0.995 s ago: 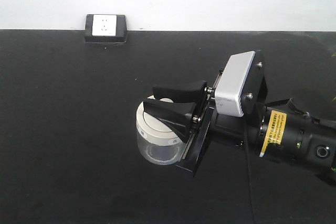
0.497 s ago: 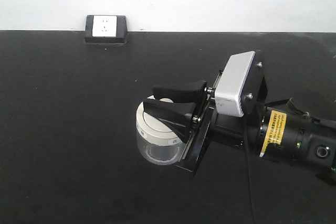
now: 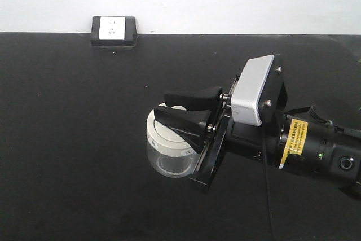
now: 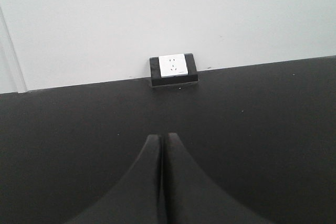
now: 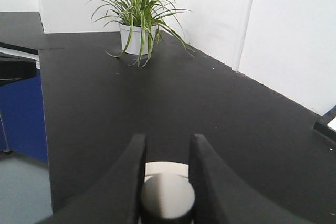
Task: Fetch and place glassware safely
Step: 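Hold the jar in the right gripper above the black countertop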
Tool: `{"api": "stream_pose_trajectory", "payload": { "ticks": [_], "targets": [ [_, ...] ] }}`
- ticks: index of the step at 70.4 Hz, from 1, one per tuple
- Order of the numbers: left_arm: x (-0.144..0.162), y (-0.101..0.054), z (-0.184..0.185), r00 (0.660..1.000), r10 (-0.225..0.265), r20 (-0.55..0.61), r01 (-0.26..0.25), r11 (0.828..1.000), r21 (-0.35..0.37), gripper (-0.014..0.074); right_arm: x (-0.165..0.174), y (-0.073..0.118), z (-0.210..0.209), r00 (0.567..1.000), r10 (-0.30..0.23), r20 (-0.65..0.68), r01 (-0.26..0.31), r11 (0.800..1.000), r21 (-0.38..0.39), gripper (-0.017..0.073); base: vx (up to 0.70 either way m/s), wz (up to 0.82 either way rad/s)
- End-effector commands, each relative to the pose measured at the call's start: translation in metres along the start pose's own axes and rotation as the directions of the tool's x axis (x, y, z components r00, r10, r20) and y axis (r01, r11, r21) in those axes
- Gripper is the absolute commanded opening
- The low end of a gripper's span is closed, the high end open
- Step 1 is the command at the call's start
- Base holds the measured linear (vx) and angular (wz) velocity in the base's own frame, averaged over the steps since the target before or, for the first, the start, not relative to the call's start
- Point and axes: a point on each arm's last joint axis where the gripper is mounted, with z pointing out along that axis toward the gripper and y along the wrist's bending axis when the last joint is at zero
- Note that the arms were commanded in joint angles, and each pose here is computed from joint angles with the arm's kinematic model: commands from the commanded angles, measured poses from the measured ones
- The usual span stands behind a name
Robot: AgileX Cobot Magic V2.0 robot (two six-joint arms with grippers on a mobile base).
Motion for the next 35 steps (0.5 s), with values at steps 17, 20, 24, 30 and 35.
{"api": "stream_pose_trajectory", "payload": {
  "ticks": [17,20,24,30,35],
  "targets": [
    [-0.0157,0.0003,-0.0013,0.996,-0.014,0.089,0.014,1.000,-0.001,-0.0007,-0.0227,0.0022,-0.0039,0.993,0.000,0.116,0.002,1.000,-0.018,-0.0003,0.00,0.00],
    [-0.0157,0.0003,-0.0013,0.996,-0.014,0.089,0.014,1.000,-0.001,-0.0007,-0.0227,0.0022,-0.0039,0.993,0.000,0.116,0.002,1.000,-0.018,-0.0003,0.00,0.00],
    [-0.0157,0.0003,-0.0013,0.996,-0.014,0.089,0.014,1.000,-0.001,-0.0007,-0.0227,0.0022,-0.0039,0.993,0.000,0.116,0.002,1.000,-0.018,-0.0003,0.00,0.00],
    [-0.0157,0.0003,-0.0013,0.996,-0.014,0.089,0.014,1.000,-0.001,-0.0007,-0.0228,0.0022,-0.0039,0.993,0.000,0.116,0.002,1.000,-0.019,-0.0003,0.00,0.00],
    [-0.0157,0.0003,-0.0013,0.996,-0.014,0.089,0.014,1.000,-0.001,-0.0007,-0.0229,0.0024,-0.0039,0.993,0.000,0.118,0.002,1.000,-0.020,-0.0003,0.00,0.00]
  ]
}}
